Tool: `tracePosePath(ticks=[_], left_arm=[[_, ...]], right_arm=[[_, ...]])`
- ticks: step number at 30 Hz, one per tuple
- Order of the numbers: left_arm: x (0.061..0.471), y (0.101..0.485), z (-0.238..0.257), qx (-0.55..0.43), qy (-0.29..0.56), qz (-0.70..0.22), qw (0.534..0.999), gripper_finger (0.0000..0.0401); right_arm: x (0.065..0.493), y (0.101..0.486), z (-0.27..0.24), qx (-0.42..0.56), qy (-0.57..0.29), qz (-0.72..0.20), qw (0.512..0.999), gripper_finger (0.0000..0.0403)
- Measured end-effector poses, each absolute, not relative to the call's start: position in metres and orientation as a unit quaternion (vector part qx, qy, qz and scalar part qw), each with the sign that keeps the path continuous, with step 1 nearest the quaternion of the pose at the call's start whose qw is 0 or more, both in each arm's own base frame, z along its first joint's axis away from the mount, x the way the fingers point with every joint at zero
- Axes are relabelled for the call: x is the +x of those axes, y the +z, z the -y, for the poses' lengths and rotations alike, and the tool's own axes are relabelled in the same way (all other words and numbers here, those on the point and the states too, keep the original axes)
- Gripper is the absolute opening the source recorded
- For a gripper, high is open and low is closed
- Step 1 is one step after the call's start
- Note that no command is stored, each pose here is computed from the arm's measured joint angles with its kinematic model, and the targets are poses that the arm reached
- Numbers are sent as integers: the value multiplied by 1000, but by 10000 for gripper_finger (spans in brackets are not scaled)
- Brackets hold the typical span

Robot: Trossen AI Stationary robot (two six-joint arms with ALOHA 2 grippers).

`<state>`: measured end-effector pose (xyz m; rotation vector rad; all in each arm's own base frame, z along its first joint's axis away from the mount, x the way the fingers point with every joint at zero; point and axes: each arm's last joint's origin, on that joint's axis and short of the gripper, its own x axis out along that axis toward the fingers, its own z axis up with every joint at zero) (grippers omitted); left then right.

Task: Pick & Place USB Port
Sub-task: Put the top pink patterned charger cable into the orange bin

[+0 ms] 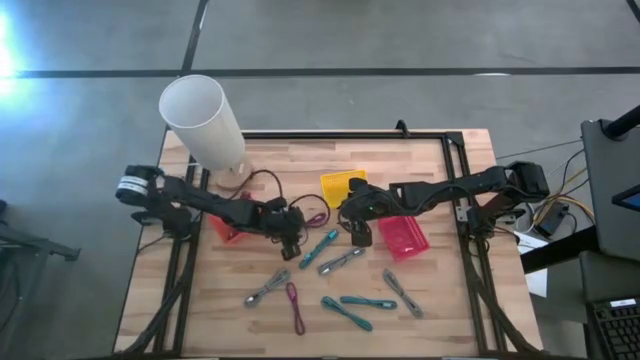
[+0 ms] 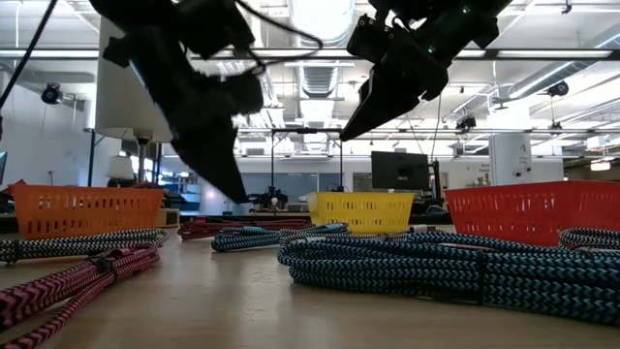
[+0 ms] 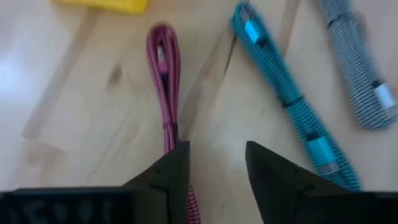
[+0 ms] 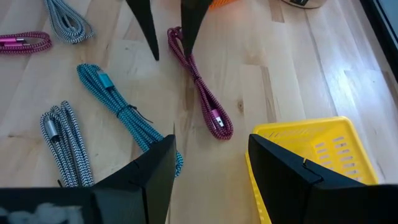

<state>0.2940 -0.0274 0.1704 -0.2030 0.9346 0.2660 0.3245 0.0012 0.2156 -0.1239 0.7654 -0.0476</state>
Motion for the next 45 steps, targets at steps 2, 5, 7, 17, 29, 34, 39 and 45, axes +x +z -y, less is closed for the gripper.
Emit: tracePosePath(ticks=[2, 5, 7, 17, 29, 34, 39, 45], left_arm=[[296, 162, 27, -92, 133, -460, 873, 172], [298, 151, 25, -68, 177, -465, 865, 180], [299, 144, 24, -57, 193, -471, 859, 181], [303, 133, 24, -78, 211, -475, 851, 96], [293, 174, 23, -137, 242, -407, 870, 6], [278, 204, 26, -166, 249, -382, 875, 3], [253, 228, 33, -179, 288, -361, 869, 2], [218, 246, 44, -189, 357, -330, 853, 1]], right_arm=[[324, 216, -1, -60, -23, -373, 926, 199], [324, 216, -1, -62, -23, -373, 925, 199], [325, 215, -1, -62, -23, -373, 925, 199], [325, 215, -1, -62, -23, -373, 925, 199], [325, 216, -1, -61, -23, -373, 926, 199], [325, 216, -1, -60, -23, -373, 926, 199], [325, 216, -1, -60, -23, -373, 926, 199], [324, 215, -1, -60, -23, -374, 925, 199]])
